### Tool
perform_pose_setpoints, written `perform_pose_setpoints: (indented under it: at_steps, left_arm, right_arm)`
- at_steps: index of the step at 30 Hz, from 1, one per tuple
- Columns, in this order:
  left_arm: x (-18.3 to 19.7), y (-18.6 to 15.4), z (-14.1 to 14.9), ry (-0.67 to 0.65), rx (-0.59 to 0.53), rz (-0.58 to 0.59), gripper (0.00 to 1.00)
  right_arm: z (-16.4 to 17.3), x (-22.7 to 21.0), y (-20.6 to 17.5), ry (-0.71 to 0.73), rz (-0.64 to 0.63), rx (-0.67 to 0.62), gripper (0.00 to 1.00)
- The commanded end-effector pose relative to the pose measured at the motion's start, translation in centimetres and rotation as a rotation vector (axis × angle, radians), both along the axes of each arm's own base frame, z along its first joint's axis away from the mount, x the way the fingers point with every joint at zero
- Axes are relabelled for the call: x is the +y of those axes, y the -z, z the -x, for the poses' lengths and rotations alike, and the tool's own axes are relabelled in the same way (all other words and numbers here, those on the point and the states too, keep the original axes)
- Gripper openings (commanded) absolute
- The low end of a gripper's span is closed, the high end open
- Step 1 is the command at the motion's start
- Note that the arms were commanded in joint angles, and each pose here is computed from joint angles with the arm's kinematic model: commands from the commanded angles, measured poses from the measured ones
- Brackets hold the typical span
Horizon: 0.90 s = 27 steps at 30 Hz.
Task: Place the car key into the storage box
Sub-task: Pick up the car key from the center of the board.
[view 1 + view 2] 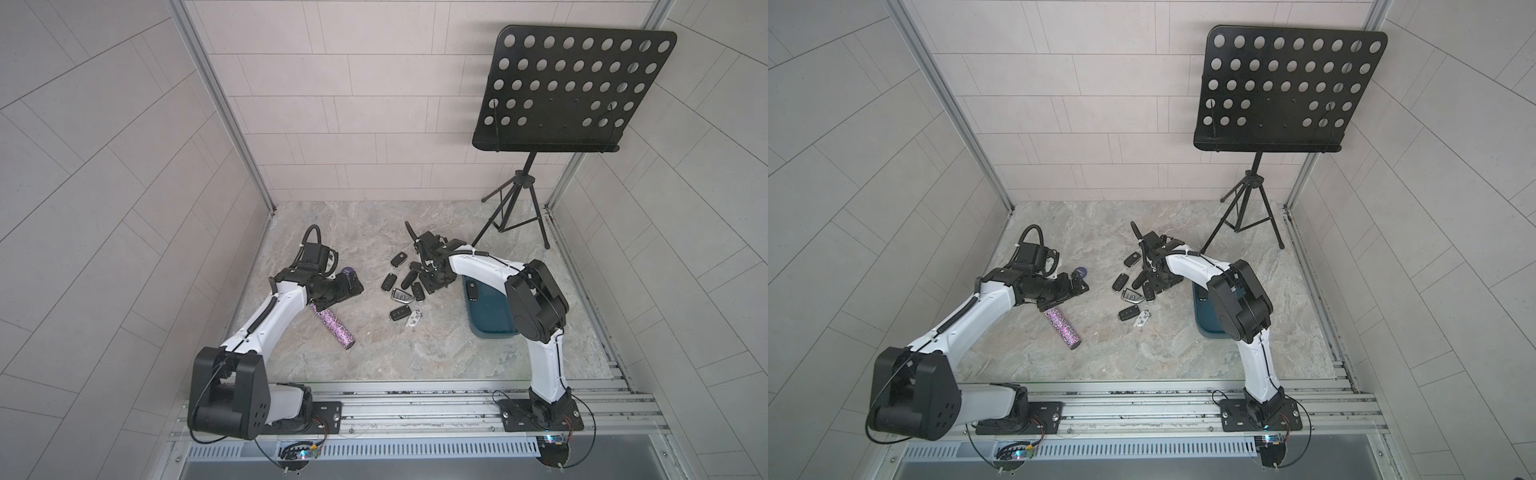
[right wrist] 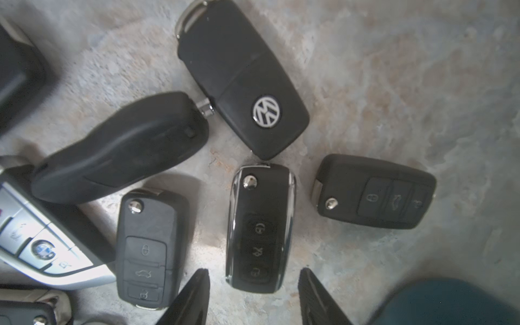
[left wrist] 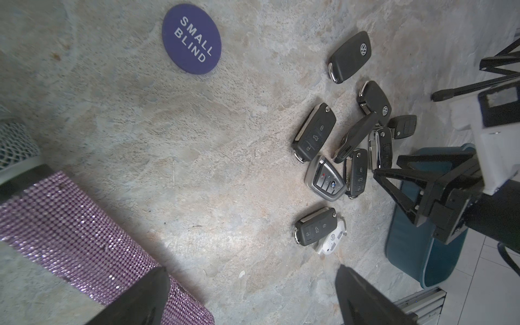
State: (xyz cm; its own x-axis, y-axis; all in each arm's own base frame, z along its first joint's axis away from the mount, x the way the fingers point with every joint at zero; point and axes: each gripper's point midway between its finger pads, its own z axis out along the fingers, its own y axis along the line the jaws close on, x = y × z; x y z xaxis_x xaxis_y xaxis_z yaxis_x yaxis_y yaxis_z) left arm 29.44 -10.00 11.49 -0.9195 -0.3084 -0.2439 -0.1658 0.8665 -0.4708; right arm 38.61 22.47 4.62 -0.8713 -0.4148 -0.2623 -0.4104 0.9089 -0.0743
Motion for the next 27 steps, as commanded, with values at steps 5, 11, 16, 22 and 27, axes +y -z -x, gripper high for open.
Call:
perform_pose_setpoints:
  at_steps: [5, 11, 16, 22, 27]
  left_arm:
    - [0.4, 0.0, 0.2, -0.003, 0.014, -0.014, 1.00]
    - [0.4, 0.0, 0.3, -0.006, 0.018, -0.015, 1.00]
    - [0.5, 0.0, 0.3, -0.011, 0.018, -0.018, 1.00]
    - [0.6, 0.0, 0.4, -0.014, 0.019, -0.021, 1.00]
    - [0.5, 0.0, 0.3, -0.016, 0.019, -0.018, 1.00]
  right_arm:
    - [-1.1, 0.1, -0.1, 0.003, 0.001, -0.004, 0.55]
    - [-1.5, 0.5, 1.2, 0.014, -0.003, 0.015, 0.54]
    - [-1.4, 0.6, 2.1, 0.021, -0.002, 0.029, 0.51]
    - [-1.2, 0.5, 2.6, 0.031, 0.002, 0.037, 0.43]
    - [-1.2, 0.3, 2.4, 0.042, 0.005, 0.033, 0.31]
